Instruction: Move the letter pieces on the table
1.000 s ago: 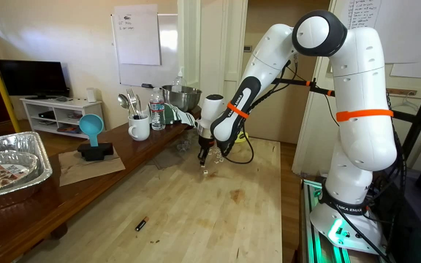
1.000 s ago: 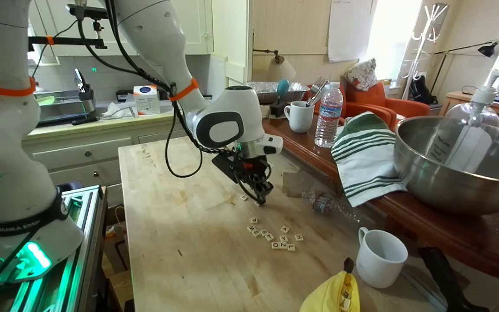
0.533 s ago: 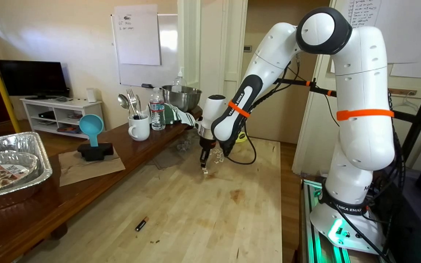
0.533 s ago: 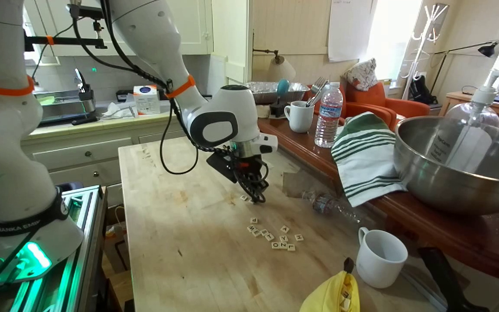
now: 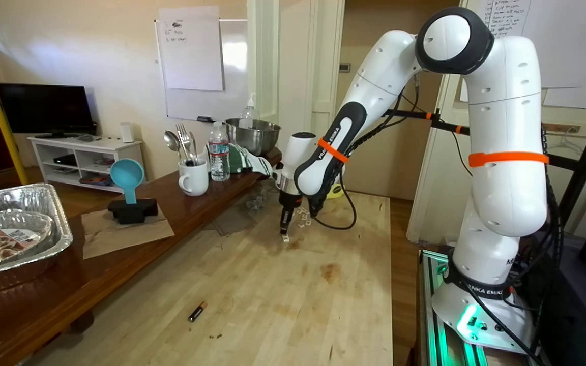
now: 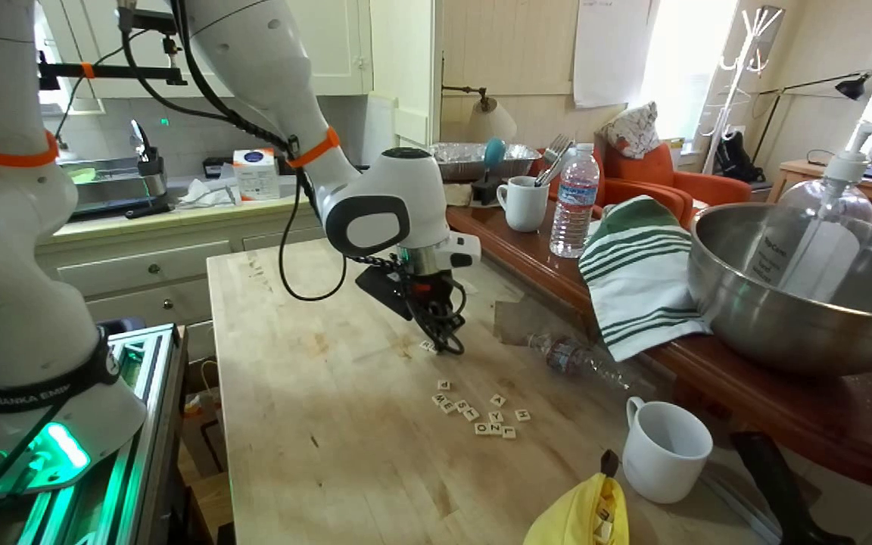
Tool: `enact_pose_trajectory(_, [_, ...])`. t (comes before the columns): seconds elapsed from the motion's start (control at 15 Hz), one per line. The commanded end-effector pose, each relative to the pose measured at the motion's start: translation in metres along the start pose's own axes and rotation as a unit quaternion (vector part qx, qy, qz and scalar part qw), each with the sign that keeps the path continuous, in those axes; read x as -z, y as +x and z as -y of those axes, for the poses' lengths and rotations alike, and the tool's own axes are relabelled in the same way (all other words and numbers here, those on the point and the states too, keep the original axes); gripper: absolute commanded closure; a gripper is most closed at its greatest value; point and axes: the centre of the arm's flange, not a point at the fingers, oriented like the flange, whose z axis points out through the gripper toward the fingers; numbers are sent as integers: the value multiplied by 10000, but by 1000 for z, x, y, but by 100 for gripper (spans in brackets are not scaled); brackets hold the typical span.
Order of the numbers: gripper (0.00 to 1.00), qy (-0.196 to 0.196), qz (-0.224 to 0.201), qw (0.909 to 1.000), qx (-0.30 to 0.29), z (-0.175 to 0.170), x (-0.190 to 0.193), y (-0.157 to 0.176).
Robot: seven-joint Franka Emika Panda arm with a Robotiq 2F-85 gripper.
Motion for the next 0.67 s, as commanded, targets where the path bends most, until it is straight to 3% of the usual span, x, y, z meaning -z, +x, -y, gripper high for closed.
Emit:
enact_pose_trajectory(0.0, [100, 159, 125, 9998, 94, 5, -10, -16])
enact_pose_trajectory(0.6, [100, 156, 117, 9996, 190, 6, -10, -16])
